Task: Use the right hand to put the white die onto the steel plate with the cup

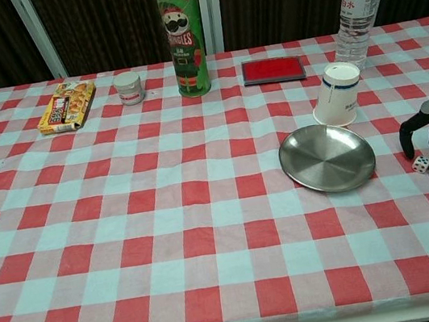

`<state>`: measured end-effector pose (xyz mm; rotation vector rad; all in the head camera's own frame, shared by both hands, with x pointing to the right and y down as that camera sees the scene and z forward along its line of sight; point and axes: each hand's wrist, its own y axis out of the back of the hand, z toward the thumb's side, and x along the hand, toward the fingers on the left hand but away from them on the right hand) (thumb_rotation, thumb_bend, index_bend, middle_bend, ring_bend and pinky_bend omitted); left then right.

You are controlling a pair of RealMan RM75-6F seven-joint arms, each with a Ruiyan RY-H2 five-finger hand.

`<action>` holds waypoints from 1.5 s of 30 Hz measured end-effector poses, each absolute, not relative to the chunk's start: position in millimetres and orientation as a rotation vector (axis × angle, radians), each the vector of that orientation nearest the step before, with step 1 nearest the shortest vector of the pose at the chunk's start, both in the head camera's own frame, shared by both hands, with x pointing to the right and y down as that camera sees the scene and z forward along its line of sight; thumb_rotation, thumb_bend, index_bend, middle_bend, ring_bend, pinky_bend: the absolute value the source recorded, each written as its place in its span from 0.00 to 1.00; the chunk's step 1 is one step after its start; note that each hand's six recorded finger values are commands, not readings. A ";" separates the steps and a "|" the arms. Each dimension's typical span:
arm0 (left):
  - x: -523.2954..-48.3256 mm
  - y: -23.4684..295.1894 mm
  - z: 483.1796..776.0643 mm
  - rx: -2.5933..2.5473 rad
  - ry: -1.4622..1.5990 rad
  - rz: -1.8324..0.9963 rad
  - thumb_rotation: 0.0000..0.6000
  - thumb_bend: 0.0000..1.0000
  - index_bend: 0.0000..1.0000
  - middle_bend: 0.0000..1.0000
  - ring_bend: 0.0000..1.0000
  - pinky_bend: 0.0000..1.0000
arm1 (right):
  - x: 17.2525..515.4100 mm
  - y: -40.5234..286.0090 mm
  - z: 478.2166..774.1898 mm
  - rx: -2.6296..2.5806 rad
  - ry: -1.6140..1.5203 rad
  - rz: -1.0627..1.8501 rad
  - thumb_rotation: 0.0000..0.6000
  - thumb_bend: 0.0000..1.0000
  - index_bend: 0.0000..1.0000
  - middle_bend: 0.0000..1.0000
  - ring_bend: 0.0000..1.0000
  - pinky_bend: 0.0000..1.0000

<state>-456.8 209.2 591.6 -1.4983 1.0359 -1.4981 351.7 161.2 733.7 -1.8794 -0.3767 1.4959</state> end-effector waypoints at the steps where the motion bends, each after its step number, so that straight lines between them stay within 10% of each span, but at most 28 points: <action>1: -457.0 209.2 591.9 -1.498 1.037 -1.499 1.00 0.00 0.15 0.19 0.05 0.04 | 351.4 161.0 734.3 -1.880 -0.376 1.494 1.00 0.28 0.45 0.89 0.89 0.96; 19: -457.2 209.4 590.1 -1.501 1.036 -1.490 1.00 0.00 0.15 0.19 0.05 0.04 | 310.3 129.3 720.1 -1.911 -0.459 1.348 1.00 0.33 0.60 0.90 0.90 0.97; 28: -457.9 210.9 590.5 -1.503 1.035 -1.496 1.00 0.00 0.15 0.19 0.05 0.04 | 251.3 120.5 748.8 -1.940 -0.326 1.296 1.00 0.33 0.44 0.90 0.89 0.97; 35: -459.7 210.0 591.0 -1.503 1.042 -1.496 1.00 0.00 0.15 0.19 0.05 0.04 | 241.2 121.5 743.5 -1.929 -0.327 1.270 1.00 0.17 0.09 0.81 0.80 0.93; 45: -458.0 209.4 591.3 -1.511 1.041 -1.481 1.00 0.00 0.15 0.19 0.05 0.04 | 284.8 93.0 690.9 -1.905 -0.684 1.264 1.00 0.16 0.09 0.54 0.54 0.80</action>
